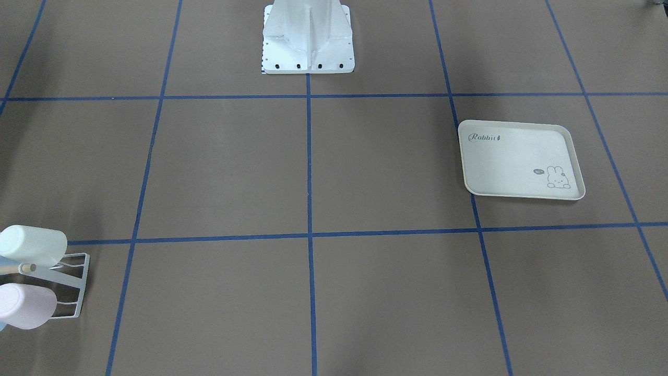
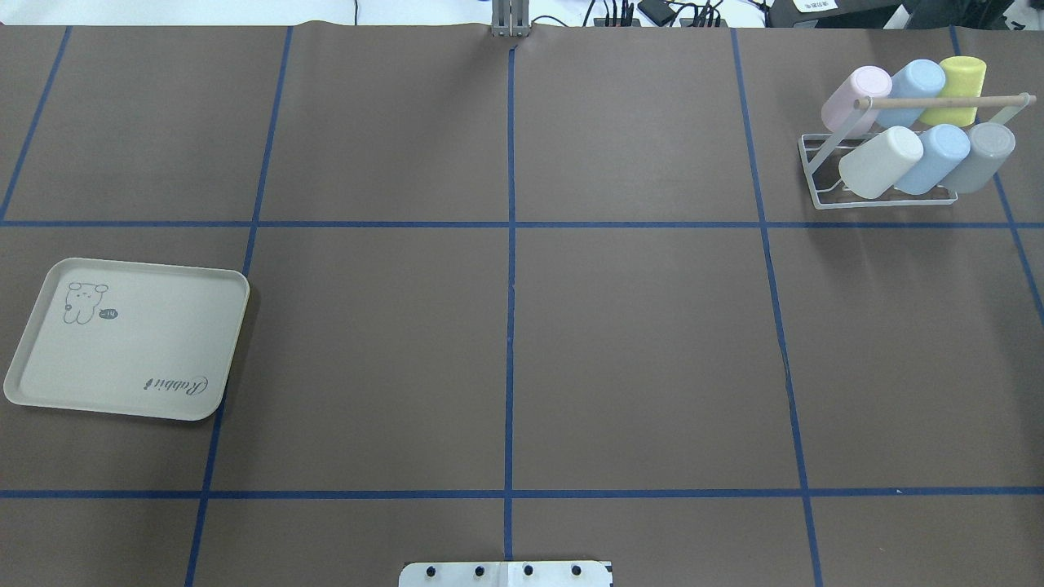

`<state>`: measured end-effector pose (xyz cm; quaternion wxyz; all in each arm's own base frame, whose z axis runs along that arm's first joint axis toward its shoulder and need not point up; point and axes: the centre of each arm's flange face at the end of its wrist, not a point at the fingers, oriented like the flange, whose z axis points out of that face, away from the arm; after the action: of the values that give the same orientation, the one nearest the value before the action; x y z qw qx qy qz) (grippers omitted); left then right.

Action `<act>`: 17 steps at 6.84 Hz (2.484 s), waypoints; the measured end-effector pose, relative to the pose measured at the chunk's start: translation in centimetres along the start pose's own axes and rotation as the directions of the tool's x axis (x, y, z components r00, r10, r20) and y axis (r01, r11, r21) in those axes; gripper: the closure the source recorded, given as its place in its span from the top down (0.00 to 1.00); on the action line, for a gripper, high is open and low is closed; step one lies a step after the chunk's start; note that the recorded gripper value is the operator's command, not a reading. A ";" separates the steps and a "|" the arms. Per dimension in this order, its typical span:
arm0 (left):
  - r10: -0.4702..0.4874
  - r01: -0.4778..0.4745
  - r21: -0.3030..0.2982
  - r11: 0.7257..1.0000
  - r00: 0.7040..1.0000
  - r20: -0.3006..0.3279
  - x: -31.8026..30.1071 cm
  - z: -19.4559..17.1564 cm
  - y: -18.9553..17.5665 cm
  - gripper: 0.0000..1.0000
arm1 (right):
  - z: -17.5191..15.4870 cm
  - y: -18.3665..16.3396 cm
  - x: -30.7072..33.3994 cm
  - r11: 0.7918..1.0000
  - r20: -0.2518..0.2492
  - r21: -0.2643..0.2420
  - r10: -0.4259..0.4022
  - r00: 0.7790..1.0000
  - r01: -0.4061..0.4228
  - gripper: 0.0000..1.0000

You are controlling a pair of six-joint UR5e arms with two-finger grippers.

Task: Transfer IKEA cup to right arm and place on rack

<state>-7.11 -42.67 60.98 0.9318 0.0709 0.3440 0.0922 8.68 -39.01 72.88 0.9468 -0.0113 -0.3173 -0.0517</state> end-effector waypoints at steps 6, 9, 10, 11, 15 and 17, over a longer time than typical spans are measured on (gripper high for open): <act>0.036 -0.036 0.039 0.999 0.999 0.007 1.5 -1.8 -0.7 1.00 | -2.5 -1.0 -2.2 0.998 0.036 0.055 -0.034 0.999 0.032 1.00; 0.033 -0.034 0.039 0.999 0.999 0.007 1.5 -1.8 -0.6 1.00 | -4.3 -1.9 -5.5 0.996 0.131 0.089 -0.004 0.991 -0.007 1.00; 0.034 -0.034 0.038 0.999 0.999 0.008 1.4 -1.8 -0.6 1.00 | -4.4 -2.0 -5.9 0.996 0.136 0.090 -0.001 0.991 -0.012 1.00; 0.034 -0.034 0.038 0.999 0.999 0.008 1.4 -1.8 -0.6 1.00 | -4.3 -2.1 -6.1 0.996 0.139 0.090 -0.003 0.990 -0.010 1.00; 0.027 -0.027 0.030 0.999 1.000 0.005 1.2 -1.4 -0.3 1.00 | -4.0 -2.2 -6.6 0.997 0.142 0.083 -0.017 0.990 0.005 1.00; 0.023 -0.024 0.027 0.999 1.000 0.005 1.1 -1.3 -0.1 1.00 | -3.7 -2.1 -6.6 0.997 0.142 0.077 -0.016 0.990 0.005 1.00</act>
<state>-7.14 -42.46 59.25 0.9304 0.0879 0.3420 0.0982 5.47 -40.69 65.94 0.9212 0.0231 -0.3860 -0.0435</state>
